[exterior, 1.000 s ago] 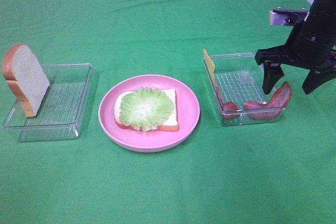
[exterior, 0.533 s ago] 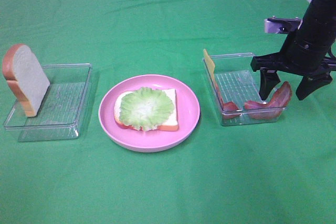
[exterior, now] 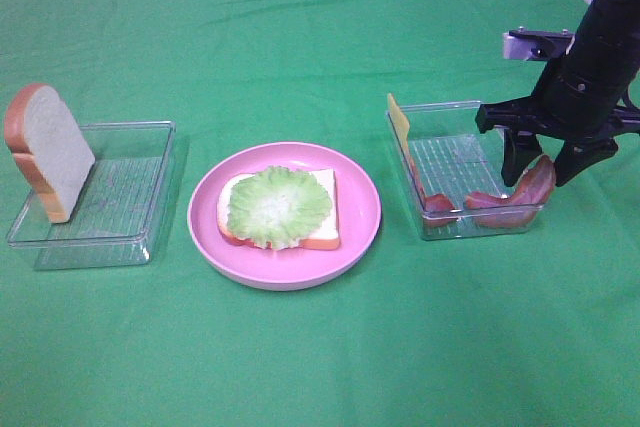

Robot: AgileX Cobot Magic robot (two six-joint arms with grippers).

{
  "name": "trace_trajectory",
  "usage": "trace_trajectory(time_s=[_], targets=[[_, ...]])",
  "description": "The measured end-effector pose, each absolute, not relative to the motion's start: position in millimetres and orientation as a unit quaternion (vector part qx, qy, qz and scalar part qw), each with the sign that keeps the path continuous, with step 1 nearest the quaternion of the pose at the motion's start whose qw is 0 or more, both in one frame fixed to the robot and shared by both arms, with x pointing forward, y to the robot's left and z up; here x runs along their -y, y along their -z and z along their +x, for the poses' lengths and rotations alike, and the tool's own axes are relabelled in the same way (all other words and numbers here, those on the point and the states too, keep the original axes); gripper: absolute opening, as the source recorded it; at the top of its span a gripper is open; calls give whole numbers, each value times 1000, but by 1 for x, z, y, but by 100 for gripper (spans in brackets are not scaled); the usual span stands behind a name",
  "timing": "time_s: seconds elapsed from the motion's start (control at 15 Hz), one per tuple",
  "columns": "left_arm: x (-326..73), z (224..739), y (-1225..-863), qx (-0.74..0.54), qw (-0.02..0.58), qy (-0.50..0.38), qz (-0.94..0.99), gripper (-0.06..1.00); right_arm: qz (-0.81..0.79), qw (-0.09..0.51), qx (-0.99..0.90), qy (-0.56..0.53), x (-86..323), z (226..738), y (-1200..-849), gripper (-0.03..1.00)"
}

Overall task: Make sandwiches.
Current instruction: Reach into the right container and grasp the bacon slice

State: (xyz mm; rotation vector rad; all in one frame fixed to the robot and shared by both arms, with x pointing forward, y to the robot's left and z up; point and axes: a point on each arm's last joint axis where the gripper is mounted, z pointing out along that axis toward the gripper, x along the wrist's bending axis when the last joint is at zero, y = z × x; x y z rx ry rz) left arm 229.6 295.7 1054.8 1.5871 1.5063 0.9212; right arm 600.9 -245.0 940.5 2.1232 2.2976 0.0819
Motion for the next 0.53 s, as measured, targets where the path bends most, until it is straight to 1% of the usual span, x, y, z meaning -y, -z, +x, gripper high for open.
trace_trajectory(time_s=[0.33,0.47,0.53], targets=[[-296,230,-1055,-588,374,-360,620,83,674,7,-739,-12,247,599,-940,56],[-296,230,-1055,-588,374,-360,620,83,673,9,-740,-10,247,599,-940,46],[-296,230,-1055,-588,374,-360,620,83,673,9,-740,-10,247,599,-940,38]])
